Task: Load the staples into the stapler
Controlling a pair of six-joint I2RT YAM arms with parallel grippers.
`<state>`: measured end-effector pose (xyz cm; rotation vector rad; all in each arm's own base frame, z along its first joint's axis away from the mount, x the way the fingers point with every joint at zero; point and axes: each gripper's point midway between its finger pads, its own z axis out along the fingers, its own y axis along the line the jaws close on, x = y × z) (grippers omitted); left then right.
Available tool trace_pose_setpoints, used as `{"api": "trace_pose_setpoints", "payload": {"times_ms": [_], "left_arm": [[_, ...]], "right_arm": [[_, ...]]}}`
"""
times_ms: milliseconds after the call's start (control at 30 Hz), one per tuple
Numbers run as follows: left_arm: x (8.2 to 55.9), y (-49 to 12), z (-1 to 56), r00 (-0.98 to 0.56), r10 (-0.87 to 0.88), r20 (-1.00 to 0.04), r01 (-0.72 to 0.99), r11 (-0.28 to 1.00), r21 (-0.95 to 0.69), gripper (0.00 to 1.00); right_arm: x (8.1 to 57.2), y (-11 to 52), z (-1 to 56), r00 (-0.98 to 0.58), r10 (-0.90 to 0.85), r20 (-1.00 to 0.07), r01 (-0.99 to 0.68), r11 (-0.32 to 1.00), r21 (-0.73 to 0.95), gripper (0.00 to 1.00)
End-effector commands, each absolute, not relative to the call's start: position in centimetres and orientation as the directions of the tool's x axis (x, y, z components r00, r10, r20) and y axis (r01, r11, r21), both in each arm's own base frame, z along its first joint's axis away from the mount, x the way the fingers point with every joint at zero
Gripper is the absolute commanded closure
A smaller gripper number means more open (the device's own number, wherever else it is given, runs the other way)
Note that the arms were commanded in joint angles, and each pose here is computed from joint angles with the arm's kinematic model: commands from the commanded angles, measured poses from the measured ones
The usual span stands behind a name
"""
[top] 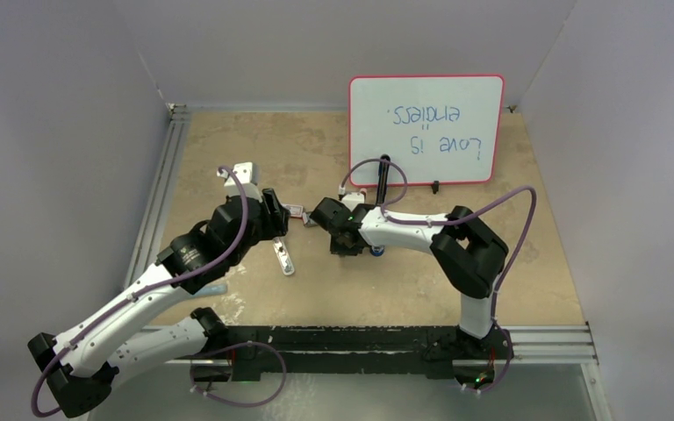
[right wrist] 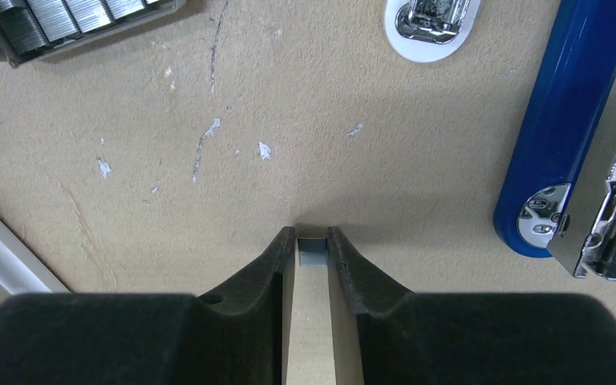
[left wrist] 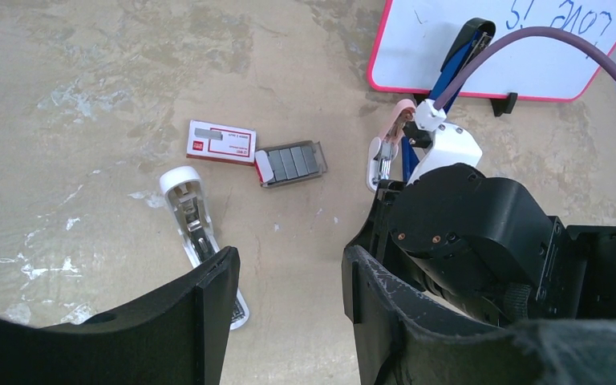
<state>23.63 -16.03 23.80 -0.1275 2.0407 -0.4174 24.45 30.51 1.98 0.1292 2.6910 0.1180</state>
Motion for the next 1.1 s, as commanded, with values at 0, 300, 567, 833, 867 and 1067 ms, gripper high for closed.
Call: {"api": "trace_pose_setpoints", "payload": {"times_ms": [0,300,567,833,867,1067], "left_arm": [[23.8,-16.3,24.9,-0.457,-0.293,-0.84,0.1,0.921,-0.376,0.5],[23.8,-16.3,24.8,-0.458,-0.294,-0.839,0.096,0.922,-0.375,0.5],[23.9,-16.2,24.8,-0.459,-0.292,-0.839,0.095,0.923,-0.373,0.5],[23.9,-16.2,24.7,-0.46,-0.292,-0.838,0.093,0.923,-0.373,0.5],[23.9,-16.2,24.8,-0.459,-0.292,-0.839,0.093,0.923,-0.373,0.5],[23.9,-16.2,24.7,-0.46,-0.293,-0.838,0.093,0.923,-0.374,0.5]], "right_arm": [[25.0,30.9,2.5,-0.886,0.13,-0.446,0.098,0.991,0.095,0.77],[25.0,30.4,1.7,-0.889,0.103,-0.447,0.09,0.995,0.05,0.78],[25.0,29.8,1.3,-0.89,0.039,-0.454,0.051,0.999,-0.014,0.74],[24.9,29.4,0.9,-0.892,0.003,-0.452,0.025,0.999,-0.044,0.76],[24.8,29.4,0.9,-0.892,-0.001,-0.451,0.022,0.999,-0.045,0.78],[24.7,29.4,1.4,-0.89,0.012,-0.457,0.031,0.999,-0.033,0.83]]}}
